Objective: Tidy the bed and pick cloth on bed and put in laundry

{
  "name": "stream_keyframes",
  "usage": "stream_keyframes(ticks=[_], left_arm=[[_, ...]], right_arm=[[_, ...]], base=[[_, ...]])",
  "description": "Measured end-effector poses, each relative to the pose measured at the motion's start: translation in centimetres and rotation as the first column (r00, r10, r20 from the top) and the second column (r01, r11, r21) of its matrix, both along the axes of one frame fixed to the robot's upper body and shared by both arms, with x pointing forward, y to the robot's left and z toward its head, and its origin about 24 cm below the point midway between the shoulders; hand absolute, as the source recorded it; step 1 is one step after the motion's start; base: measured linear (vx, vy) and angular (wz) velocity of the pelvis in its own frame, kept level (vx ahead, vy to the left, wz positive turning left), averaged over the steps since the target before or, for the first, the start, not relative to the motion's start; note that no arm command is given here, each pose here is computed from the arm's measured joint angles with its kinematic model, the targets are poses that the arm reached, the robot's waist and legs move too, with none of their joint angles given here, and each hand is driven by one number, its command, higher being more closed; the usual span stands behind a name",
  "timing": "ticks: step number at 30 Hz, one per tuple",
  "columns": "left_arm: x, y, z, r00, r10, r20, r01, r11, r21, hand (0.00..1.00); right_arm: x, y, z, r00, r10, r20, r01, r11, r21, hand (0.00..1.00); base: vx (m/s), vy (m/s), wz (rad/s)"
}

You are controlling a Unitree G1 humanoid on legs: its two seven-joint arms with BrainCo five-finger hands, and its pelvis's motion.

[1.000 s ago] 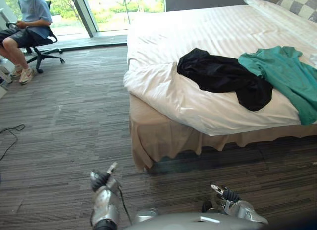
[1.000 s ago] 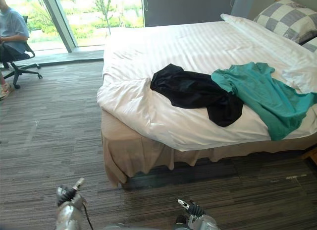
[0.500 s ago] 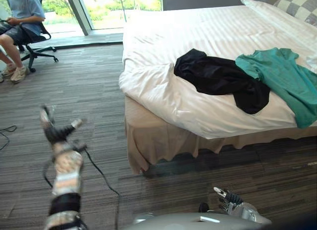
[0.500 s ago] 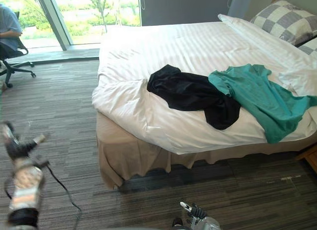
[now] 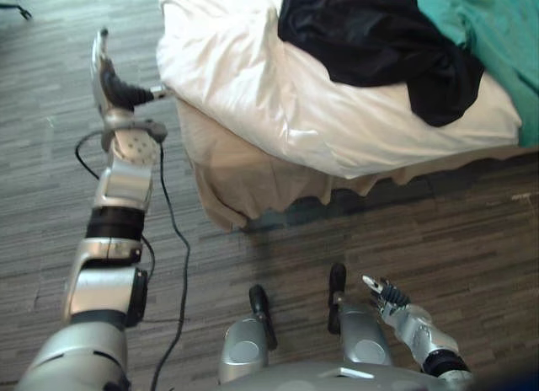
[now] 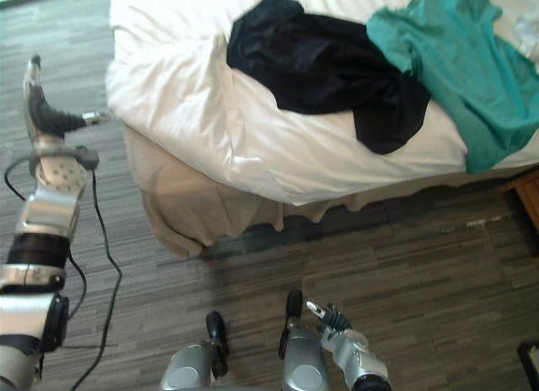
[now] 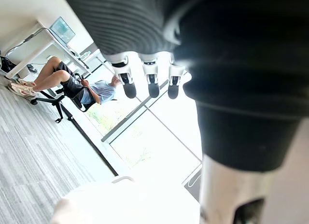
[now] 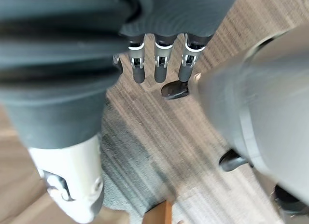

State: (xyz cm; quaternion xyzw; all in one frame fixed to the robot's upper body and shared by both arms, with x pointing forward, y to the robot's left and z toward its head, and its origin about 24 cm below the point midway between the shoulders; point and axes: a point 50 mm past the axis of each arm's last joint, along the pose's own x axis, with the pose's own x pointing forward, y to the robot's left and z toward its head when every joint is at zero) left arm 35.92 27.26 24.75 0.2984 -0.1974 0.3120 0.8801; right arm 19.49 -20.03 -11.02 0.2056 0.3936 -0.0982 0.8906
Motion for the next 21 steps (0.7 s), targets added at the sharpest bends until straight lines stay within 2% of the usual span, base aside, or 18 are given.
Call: stream_keyframes(ticks=[10, 13, 18, 20, 21], left_arm=[[0.9, -4.0, 6.3, 0.990, -0.049, 0.135, 0.040, 0.997, 0.065, 0.00], [1.0, -5.2, 7.1, 0.990, -0.033, 0.134, 0.015, 0.990, 0.140, 0.00], [1.3, -5.8, 7.8, 0.997, 0.023, 0.072, -0.037, 0.979, 0.199, 0.00], [1.3, -5.7, 8.4, 0.997, 0.042, 0.058, -0.052, 0.981, 0.188, 0.00], [1.2, -5.6, 8.9, 0.996, 0.069, 0.049, -0.077, 0.979, 0.189, 1.00]], right_arm=[[5.8, 0.7, 5.2, 0.959, 0.026, 0.281, -0.028, 1.000, 0.003, 0.00], [7.4, 1.1, 6.7, 0.935, 0.014, 0.354, -0.025, 0.999, 0.026, 0.00], [10.3, 1.7, 10.4, 0.865, -0.030, 0.501, -0.016, 0.996, 0.089, 0.00], [11.3, 1.9, 11.8, 0.838, -0.049, 0.544, -0.017, 0.993, 0.115, 0.00], [11.9, 2.0, 12.6, 0.819, -0.066, 0.570, -0.015, 0.991, 0.136, 0.00]], base=[[-0.05, -0.011, -0.05], [-0.14, -0.020, -0.11], [-0.09, -0.031, -0.13], [-0.04, -0.043, -0.07], [-0.01, -0.035, -0.04]])
